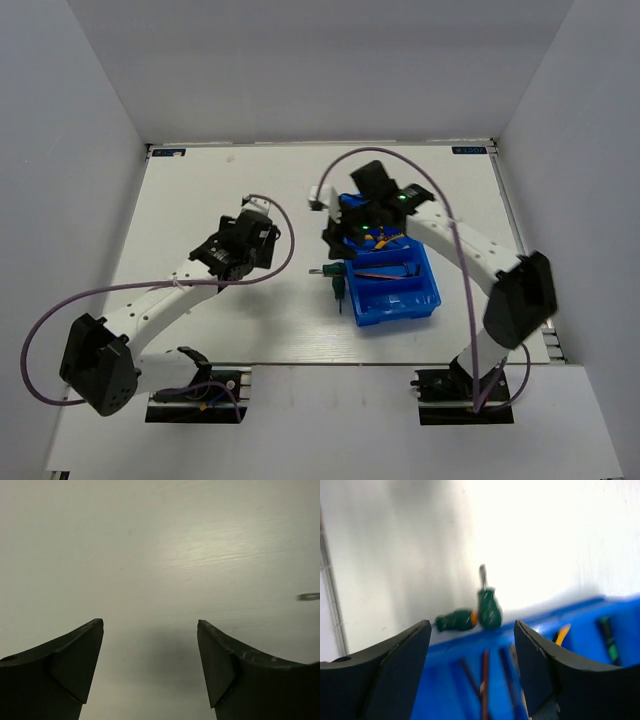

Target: Sort the tools into containers

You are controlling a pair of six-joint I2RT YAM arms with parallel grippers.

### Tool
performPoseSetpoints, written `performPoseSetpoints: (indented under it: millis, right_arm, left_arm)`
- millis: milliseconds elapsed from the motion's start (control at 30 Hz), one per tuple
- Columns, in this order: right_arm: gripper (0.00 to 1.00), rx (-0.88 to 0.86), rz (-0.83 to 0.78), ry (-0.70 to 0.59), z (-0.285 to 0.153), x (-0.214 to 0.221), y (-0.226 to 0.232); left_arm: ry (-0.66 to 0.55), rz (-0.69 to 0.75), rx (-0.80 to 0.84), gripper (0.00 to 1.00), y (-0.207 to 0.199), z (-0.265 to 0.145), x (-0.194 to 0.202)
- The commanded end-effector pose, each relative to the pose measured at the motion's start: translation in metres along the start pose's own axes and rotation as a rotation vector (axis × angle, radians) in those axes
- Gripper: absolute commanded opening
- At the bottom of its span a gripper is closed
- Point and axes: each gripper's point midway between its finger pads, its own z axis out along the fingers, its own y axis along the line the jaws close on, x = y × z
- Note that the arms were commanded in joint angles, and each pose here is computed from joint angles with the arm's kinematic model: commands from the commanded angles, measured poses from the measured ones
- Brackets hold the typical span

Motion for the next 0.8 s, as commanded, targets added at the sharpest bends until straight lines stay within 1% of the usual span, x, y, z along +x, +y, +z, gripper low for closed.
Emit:
performPoseSetpoints:
  millis: [0,33,67,100,133,167,233,267,333,433,467,600,633,700,767]
  right_arm:
    - [0.74,0.013,-0.068,0.172,0.024,-0.001,-0.006]
    - [0.74,0.046,-0.079,0.215,0.042,-0.010,-0.026]
    - [0.72,0.048,-0.066,0.256,0.045,-0.008,-0.025]
    - [0.71,0.073,-0.055,0.289,0.050,-0.006,-0.029]
    - [0.70,0.084,-0.058,0.304,0.062,-0.012,-0.036]
    - [0.65,0.098,-0.056,0.327,0.063,-0.009,-0.040]
    - [0.63,0.124,-0.097,0.401,0.075,-0.003,-0.042]
    - [0.63,0.135,-0.111,0.417,0.075,-0.003,-0.044]
    - [0.62,0.112,-0.126,0.478,0.082,0.001,-0.041]
    - [0.60,0.101,-0.143,0.549,0.089,0.013,-0.041]
    - [0.60,0.095,-0.155,0.553,0.091,0.014,-0.040]
    - [0.67,0.072,-0.179,0.585,0.099,0.023,-0.037]
    - [0.68,0.089,-0.183,0.619,0.099,0.027,-0.042]
    - [0.68,0.069,-0.174,0.679,0.106,0.040,-0.040]
    - [0.68,0.054,-0.163,0.706,0.106,0.045,-0.038]
  left_arm:
    - [-0.051,-0.072,-0.221,0.86,0.055,-0.024,-0.002]
    - [-0.088,-0.102,-0.260,0.86,0.064,-0.032,-0.008]
    - [-0.112,-0.111,-0.321,0.86,0.078,-0.039,-0.007]
    - [-0.152,-0.138,-0.336,0.86,0.084,-0.047,-0.011]
    - [-0.210,-0.179,-0.358,0.86,0.097,-0.063,-0.017]
    - [-0.225,-0.190,-0.372,0.86,0.102,-0.068,-0.014]
    - [-0.276,-0.231,-0.372,0.86,0.108,-0.079,-0.017]
    - [-0.305,-0.242,-0.357,0.86,0.111,-0.085,-0.016]
    - [-0.337,-0.257,-0.330,0.86,0.110,-0.089,-0.021]
    - [-0.326,-0.248,-0.310,0.86,0.105,-0.085,-0.020]
    - [-0.324,-0.246,-0.293,0.86,0.102,-0.084,-0.020]
    - [-0.300,-0.218,-0.261,0.86,0.094,-0.078,-0.018]
    - [-0.299,-0.217,-0.250,0.86,0.092,-0.077,-0.018]
    - [-0.297,-0.208,-0.251,0.86,0.092,-0.078,-0.018]
    - [-0.296,-0.206,-0.239,0.86,0.090,-0.077,-0.018]
